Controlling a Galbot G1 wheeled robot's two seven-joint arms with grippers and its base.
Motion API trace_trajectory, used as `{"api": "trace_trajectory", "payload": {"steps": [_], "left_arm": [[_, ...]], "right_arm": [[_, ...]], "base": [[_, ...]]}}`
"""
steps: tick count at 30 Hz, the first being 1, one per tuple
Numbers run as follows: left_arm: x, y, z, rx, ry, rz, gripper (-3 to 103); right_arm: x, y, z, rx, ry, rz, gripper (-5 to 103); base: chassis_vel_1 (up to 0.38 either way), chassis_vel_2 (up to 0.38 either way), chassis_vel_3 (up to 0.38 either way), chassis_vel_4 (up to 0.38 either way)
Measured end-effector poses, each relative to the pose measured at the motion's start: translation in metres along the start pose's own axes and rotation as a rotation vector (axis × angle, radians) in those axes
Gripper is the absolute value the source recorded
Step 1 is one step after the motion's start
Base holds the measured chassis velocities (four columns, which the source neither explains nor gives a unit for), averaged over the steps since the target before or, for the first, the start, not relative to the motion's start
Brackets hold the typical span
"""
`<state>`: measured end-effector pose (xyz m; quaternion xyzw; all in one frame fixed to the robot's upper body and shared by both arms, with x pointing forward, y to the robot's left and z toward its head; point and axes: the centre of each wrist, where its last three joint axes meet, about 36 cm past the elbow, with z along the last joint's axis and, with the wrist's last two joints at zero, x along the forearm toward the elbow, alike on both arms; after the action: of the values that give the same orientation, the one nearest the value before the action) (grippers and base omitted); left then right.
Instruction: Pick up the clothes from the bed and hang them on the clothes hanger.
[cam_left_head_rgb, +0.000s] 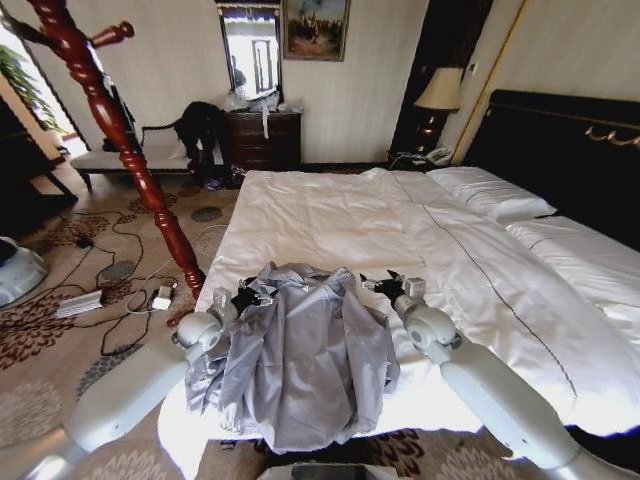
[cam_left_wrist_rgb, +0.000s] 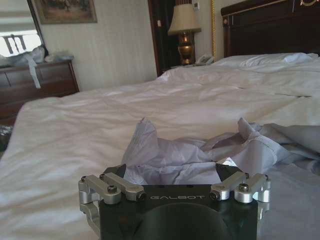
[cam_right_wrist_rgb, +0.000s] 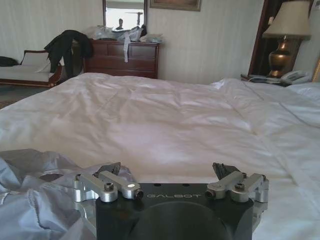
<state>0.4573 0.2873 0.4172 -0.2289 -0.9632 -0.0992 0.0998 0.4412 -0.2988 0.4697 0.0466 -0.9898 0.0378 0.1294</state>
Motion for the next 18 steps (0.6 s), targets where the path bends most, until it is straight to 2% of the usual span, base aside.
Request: {"api": "trace_trajectory", "payload": {"steps": [2,6,7,10,11,13,14,18], "left_arm": [[0.007,-0.005,0.002,-0.010,-0.023,-0.020,100],[0.034,-0.015,-0.005,0.010,-0.092,-0.145,100],[0.034,-0.015,-0.005,0.010,-0.092,-0.145,100],[0.063,-0.008,-0.008,0.011,-0.130,-0.253,100],[0.063,-0.008,-0.008,0.011,-0.130,-0.253,100],[0.089,-0.009,0.003,0.009,-0.121,-0.312,100],[0.089,-0.009,0.003,0.009,-0.121,-0.312,100],[0.135,-0.021,0.018,0.050,-0.131,-0.392,100]], "right_arm": [[0.010,-0.005,0.000,0.021,-0.026,0.017,100],[0.041,-0.017,0.004,0.100,-0.077,0.080,100],[0.041,-0.017,0.004,0.100,-0.077,0.080,100],[0.065,-0.023,0.010,0.107,-0.105,0.138,100],[0.065,-0.023,0.010,0.107,-0.105,0.138,100],[0.084,-0.026,0.010,0.089,-0.134,0.166,100],[0.084,-0.026,0.010,0.089,-0.134,0.166,100],[0.128,-0.028,0.018,0.077,-0.197,0.200,100]], "base": [[0.000,0.000,0.000,0.000],[0.000,0.000,0.000,0.000],[0.000,0.000,0.000,0.000],[0.000,0.000,0.000,0.000],[0.000,0.000,0.000,0.000],[0.000,0.000,0.000,0.000],[0.000,0.000,0.000,0.000],[0.000,0.000,0.000,0.000]]}}
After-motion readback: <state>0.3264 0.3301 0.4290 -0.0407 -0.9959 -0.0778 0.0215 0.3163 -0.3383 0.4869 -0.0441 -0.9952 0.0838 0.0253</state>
